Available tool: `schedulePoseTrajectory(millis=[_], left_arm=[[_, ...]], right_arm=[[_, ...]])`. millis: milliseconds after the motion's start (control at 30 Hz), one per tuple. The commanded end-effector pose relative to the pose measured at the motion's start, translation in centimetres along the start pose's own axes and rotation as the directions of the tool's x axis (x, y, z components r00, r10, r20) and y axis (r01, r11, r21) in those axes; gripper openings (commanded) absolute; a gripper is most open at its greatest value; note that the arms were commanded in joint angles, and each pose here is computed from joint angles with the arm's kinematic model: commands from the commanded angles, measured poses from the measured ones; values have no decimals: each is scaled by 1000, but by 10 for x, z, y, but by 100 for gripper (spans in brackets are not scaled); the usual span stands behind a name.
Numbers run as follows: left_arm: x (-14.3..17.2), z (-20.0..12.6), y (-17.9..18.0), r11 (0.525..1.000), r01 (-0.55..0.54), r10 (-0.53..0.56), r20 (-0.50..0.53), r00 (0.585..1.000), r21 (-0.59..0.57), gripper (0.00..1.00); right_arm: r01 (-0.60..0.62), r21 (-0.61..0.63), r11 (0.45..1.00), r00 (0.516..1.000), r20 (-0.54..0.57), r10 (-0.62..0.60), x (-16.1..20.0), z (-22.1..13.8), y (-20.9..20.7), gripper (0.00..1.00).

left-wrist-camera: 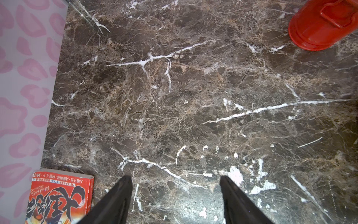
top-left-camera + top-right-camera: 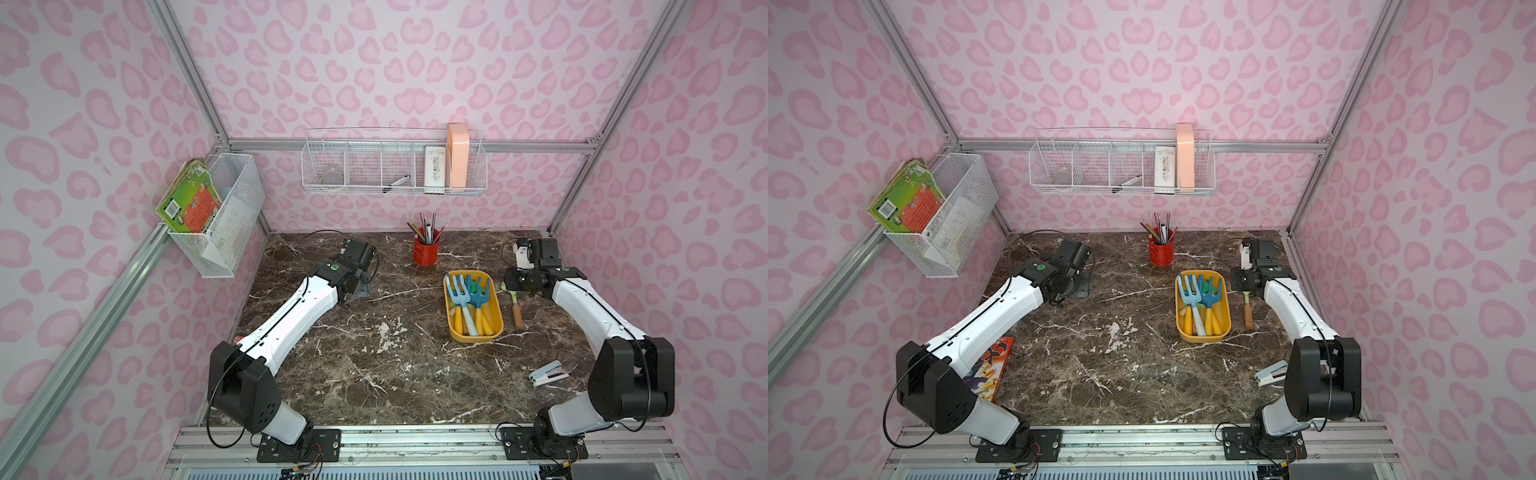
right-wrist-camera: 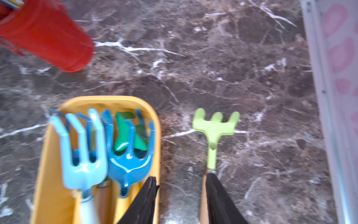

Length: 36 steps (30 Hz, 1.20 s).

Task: Take the hand rake out of the storage box
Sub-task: Place the rake at the center of the board, then pick up the rake from the storage box.

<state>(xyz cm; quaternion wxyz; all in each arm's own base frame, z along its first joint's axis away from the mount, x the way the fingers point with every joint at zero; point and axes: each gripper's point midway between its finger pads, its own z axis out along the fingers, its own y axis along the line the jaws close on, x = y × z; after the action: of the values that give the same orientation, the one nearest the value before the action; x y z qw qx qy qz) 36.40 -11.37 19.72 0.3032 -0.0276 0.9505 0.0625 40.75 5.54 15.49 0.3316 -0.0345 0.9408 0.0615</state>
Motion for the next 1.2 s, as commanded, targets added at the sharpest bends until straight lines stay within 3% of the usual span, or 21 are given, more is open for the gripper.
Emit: schedulePoseTrajectory(millis=[0, 133, 467, 633, 800, 1167], left_arm=[[7, 1, -1, 1000, 1, -1, -33, 999, 8, 76], [9, 1, -3, 1000, 6, -5, -42, 999, 21, 76], [12, 2, -2, 1000, 0, 1, -47, 999, 15, 76], [14, 3, 0, 1000, 3, -2, -49, 999, 9, 76], [15, 3, 1, 1000, 6, -6, -47, 999, 4, 76], [13, 0, 3, 1000, 12, -12, -38, 999, 2, 76]], right_arm=[[-27, -77, 997, 999, -20, 26, 8, 1, 36, 43], [-43, -84, 996, 996, -82, 36, 35, 20, 62, 43], [-103, -103, 989, 977, -197, 81, 87, 58, 67, 43], [-108, -87, 990, 968, -235, 85, 104, 68, 64, 37], [-102, -92, 991, 974, -211, 80, 100, 64, 70, 22], [-82, -62, 995, 987, -143, 72, 63, 32, 66, 21]])
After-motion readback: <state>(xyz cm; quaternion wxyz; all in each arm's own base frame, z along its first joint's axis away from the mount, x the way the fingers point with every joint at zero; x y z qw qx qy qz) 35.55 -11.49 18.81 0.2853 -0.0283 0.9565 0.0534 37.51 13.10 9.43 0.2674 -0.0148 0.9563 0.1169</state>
